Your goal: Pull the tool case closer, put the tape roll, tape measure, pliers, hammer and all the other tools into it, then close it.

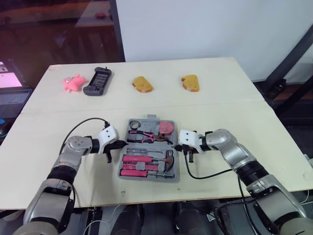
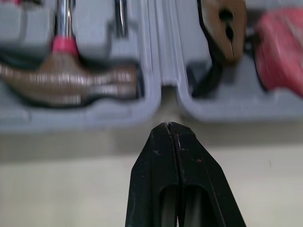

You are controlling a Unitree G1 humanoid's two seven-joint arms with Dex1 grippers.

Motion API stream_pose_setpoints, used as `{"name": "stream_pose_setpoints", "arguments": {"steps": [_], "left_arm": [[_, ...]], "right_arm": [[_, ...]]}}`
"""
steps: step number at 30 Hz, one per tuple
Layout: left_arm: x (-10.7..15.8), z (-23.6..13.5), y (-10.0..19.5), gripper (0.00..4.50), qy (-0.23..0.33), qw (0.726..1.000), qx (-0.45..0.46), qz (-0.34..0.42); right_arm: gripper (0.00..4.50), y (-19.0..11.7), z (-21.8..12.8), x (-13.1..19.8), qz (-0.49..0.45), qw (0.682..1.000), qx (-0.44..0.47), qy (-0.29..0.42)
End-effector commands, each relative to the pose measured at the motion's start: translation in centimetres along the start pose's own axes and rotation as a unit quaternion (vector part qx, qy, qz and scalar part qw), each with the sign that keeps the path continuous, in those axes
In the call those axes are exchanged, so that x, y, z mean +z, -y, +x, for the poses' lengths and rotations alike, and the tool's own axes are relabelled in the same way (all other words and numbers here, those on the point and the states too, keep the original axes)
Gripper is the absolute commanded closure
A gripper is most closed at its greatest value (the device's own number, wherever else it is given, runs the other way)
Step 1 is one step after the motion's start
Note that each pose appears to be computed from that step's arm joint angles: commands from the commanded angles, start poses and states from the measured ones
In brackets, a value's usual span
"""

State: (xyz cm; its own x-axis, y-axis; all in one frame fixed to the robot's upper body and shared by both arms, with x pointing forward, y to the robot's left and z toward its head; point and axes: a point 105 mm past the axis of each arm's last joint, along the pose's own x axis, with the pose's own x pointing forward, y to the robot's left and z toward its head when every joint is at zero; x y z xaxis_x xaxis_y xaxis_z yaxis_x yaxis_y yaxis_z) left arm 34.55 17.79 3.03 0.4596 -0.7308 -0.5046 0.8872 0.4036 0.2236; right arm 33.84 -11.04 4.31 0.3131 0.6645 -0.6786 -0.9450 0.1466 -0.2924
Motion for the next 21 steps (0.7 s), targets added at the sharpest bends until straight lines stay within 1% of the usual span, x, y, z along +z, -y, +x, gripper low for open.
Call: {"name": "stream_pose_setpoints", "arguments": {"steps": [1,6,10,12,16,21], "left_arm": [[0.9,1.5,1.7,4.45,0.014,0.999,-0.048,0.009],[1.0,1.9,4.0,4.45,0.019,0.995,-0.102,-0.01],[0.8,1.4,4.5,4.45,0.014,0.994,-0.104,-0.02],[0.6,0.7,4.8,4.45,0.004,0.994,-0.109,-0.025],[0.6,-0.6,5.3,4.45,0.001,0.994,-0.105,-0.041],[0.4,-1.3,6.1,4.45,0.001,0.995,-0.084,-0.06]], "right_arm": [[4.5,0.6,0.1,2.2,-0.02,0.999,-0.004,0.031],[4.5,0.3,0.3,2.4,-0.028,0.999,0.002,0.031],[4.5,-0.2,0.4,2.5,-0.029,0.999,0.012,0.032],[4.5,-0.5,0.3,2.6,-0.03,0.999,0.019,0.035],[4.5,-1.3,0.3,2.8,-0.028,0.998,0.033,0.039],[4.5,-2.7,0.6,3.2,-0.02,0.997,0.051,0.044]]}}
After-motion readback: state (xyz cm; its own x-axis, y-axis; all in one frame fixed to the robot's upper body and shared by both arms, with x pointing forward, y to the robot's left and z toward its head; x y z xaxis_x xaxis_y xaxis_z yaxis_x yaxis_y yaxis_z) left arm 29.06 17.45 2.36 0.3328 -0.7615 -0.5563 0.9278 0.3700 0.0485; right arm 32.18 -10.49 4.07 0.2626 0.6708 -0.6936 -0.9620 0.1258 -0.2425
